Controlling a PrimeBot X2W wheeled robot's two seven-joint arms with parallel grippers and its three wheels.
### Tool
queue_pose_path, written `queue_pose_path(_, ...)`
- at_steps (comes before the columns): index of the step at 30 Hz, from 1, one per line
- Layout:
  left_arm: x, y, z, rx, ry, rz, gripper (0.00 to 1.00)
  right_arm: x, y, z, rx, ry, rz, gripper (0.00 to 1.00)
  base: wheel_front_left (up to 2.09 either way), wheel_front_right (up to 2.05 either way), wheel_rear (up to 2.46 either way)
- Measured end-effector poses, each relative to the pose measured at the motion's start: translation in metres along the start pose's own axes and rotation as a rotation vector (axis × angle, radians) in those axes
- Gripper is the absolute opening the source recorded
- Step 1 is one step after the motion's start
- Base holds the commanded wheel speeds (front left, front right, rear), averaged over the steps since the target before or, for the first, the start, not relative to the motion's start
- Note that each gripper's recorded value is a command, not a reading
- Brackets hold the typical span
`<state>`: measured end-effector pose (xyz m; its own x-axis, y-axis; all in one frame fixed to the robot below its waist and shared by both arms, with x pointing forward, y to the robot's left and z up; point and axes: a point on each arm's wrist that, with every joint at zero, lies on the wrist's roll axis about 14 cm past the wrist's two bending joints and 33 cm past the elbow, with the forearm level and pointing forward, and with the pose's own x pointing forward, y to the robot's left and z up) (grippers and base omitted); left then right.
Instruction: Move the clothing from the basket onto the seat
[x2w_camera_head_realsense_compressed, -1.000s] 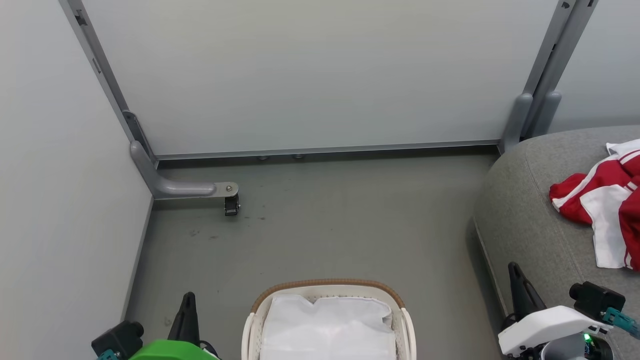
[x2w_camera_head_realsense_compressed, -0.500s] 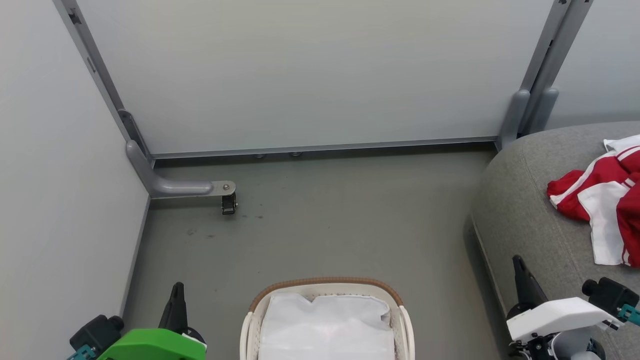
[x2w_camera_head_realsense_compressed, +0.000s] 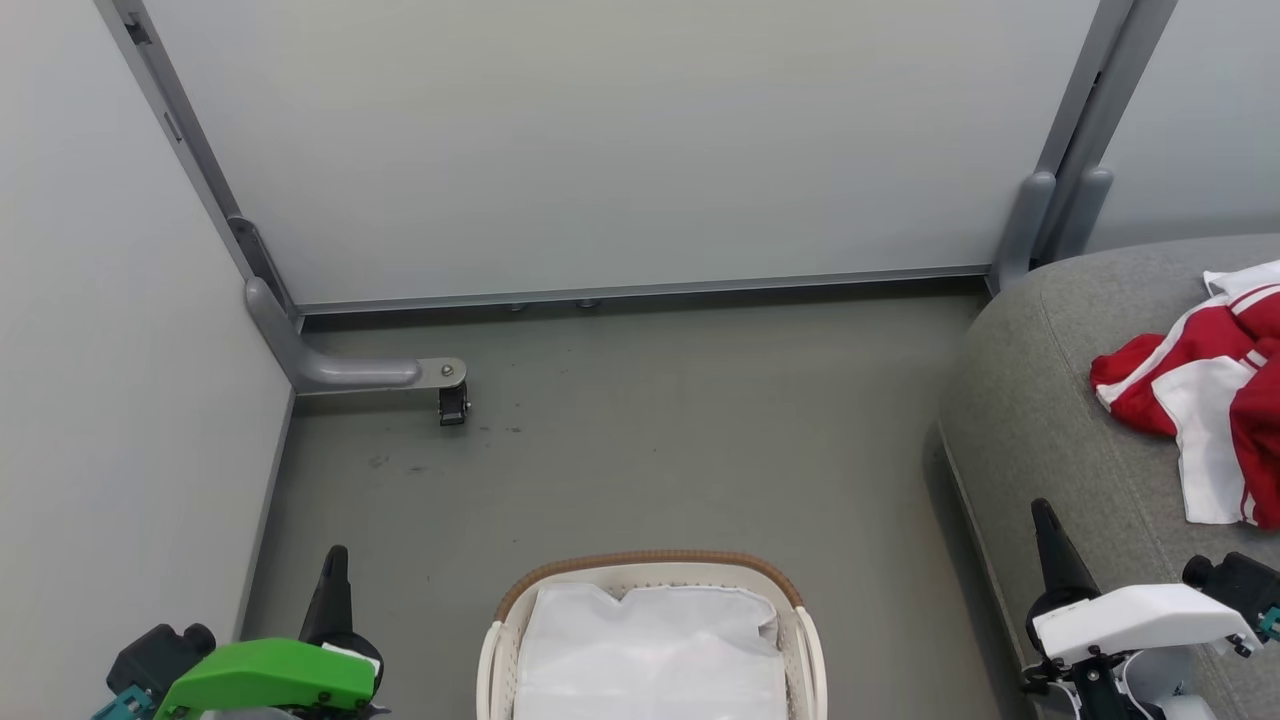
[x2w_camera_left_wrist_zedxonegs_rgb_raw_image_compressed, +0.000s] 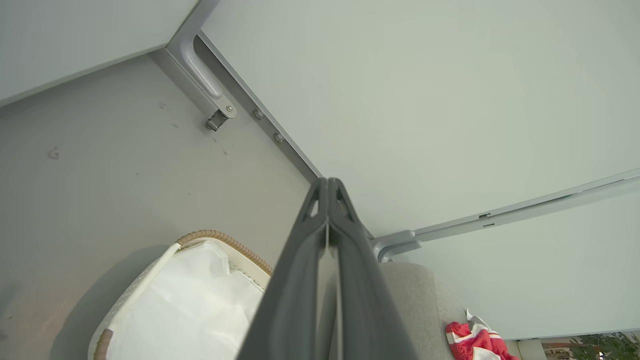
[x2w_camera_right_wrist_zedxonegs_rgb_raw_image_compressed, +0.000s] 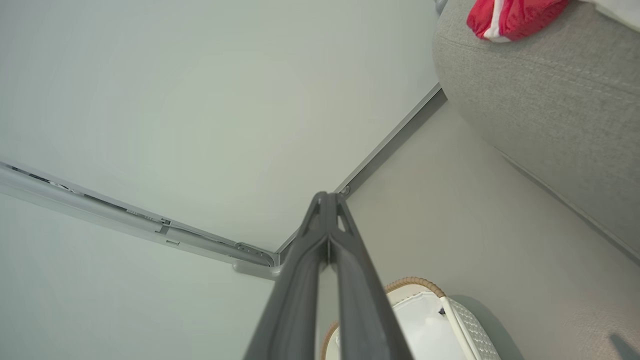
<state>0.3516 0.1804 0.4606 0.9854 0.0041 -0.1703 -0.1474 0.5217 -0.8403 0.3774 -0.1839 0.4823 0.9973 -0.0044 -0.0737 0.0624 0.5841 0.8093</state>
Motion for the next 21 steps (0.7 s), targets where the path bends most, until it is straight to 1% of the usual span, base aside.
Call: queue_pose_path(21,0.01,-0.01,0.014,-0.199,-0.015,-0.039,0.0,0.003,0.001,0.007,0.222,-0.001,0.005,0.0,0.0,0.0,0.0)
